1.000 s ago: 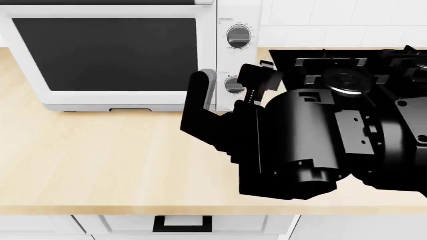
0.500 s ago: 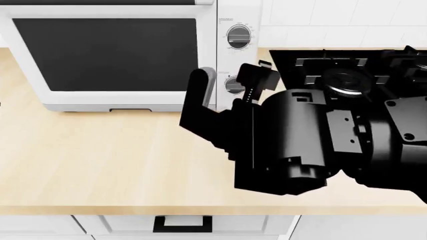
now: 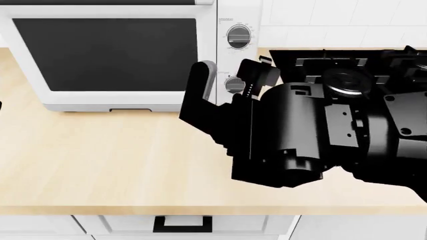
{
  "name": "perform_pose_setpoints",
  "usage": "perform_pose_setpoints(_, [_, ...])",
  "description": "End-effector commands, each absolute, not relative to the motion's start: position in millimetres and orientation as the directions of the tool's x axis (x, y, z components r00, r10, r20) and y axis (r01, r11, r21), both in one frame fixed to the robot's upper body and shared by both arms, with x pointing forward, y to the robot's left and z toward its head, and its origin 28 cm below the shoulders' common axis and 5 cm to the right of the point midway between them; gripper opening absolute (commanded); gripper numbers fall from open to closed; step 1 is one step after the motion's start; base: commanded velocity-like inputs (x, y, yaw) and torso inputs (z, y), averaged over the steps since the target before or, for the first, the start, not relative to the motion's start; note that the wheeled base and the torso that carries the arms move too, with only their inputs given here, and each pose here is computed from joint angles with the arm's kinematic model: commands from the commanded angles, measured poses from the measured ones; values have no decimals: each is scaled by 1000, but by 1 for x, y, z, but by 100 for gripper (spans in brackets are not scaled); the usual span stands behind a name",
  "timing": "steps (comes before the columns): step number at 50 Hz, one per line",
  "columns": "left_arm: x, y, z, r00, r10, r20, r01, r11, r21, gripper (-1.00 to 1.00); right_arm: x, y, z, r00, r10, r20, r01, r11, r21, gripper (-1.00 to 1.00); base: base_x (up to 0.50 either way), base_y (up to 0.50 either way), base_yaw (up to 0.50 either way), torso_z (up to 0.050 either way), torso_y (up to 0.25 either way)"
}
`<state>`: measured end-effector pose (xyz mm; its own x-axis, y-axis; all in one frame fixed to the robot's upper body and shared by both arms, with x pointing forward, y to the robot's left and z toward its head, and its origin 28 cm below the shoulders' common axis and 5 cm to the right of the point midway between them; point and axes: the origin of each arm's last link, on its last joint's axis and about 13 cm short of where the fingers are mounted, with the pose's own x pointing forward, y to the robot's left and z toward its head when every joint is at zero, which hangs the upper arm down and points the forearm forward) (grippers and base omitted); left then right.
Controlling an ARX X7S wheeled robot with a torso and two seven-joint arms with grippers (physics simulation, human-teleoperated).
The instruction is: Turn on the toaster oven by setting the timer.
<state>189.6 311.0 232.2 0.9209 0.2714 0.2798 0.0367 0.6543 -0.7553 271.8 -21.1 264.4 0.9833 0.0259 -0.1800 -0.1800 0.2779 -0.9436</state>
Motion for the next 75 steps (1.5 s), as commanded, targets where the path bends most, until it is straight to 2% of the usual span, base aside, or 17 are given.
perform_pose_setpoints(1, [190,311,232,921,272,278,36,652,-757,100,278,-18,269,985,35,-168,-171,280,-945,100,0,0,0,0,0])
perform_pose_setpoints(32, [190,311,232,919,278,281,35,651,-758,100,277,-18,257,977,8,-212,-206,283,-937,100,0,0,0,0,0])
perform_pose_setpoints(75, [190,311,232,916,288,278,30,643,-765,100,294,-6,242,987,-7,-163,-155,270,-950,100,0,0,0,0,0])
